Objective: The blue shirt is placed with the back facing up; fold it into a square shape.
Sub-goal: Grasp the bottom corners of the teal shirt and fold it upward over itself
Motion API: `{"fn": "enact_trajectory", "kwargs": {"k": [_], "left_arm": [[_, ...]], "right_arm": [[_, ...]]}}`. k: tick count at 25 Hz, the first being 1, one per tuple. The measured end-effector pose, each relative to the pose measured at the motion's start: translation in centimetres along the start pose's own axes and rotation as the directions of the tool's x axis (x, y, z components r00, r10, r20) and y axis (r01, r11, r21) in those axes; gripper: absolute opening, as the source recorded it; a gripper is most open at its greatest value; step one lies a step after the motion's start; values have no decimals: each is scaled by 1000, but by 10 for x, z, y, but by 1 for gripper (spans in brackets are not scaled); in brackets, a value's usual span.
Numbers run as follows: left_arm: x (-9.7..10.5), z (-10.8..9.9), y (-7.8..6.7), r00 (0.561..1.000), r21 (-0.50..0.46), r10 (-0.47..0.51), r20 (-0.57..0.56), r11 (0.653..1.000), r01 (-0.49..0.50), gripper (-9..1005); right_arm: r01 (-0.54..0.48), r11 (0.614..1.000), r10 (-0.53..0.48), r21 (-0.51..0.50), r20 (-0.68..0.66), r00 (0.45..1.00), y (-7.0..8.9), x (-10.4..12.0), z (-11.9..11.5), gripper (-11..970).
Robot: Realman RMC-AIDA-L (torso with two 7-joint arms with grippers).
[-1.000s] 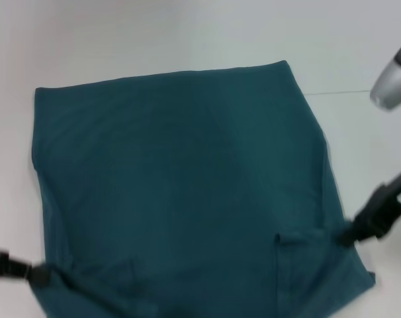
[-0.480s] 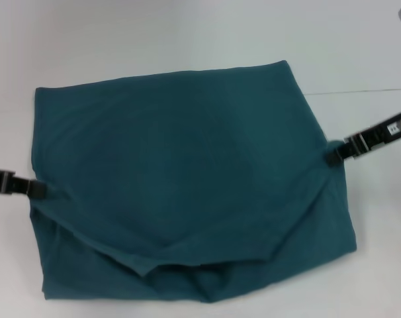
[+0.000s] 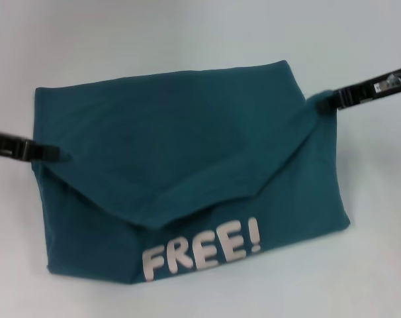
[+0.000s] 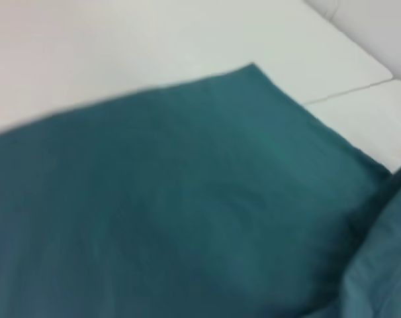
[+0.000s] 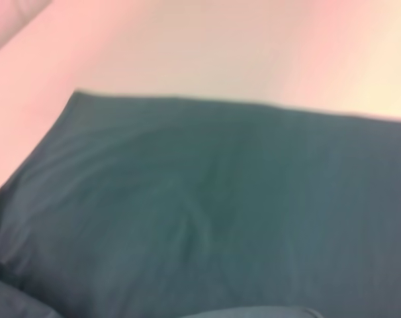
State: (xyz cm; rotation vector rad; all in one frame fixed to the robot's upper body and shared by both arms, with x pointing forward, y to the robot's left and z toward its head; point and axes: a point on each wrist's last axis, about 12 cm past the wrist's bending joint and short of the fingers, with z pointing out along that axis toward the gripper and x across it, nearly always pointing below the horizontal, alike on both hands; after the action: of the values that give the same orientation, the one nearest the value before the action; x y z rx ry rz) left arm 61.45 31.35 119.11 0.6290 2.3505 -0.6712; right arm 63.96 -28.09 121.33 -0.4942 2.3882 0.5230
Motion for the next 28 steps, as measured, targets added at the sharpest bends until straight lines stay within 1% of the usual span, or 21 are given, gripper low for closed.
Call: {"fn": "enact_trajectory", "kwargs": {"k": [3,9,13,16,20,28], "left_arm": [[-7,0,1,998,-20,57,36,998,-56,36],[-14,7,4,983,-92,160,89,984,-151,38],[-19,16,1,972,-127,216,88,971,-204,40],[-23,20,-1,966,-148,246,84,961,-232,41],[-25,26,-3,955,-168,284,91,949,-266,43],[-28,30,-9,930,-162,342,135,933,-320,46]], "right_arm": [[-13,1000,13,6,45,999,-2,-3,8,30],[-7,998,2,56,93,996,2,-8,29,30],[-36,995,24,97,117,993,2,-9,42,30],[-71,989,52,129,142,989,0,-10,47,30],[-104,983,79,148,169,983,-2,-8,52,30],[-160,973,126,168,196,973,-8,-1,58,30]]}}
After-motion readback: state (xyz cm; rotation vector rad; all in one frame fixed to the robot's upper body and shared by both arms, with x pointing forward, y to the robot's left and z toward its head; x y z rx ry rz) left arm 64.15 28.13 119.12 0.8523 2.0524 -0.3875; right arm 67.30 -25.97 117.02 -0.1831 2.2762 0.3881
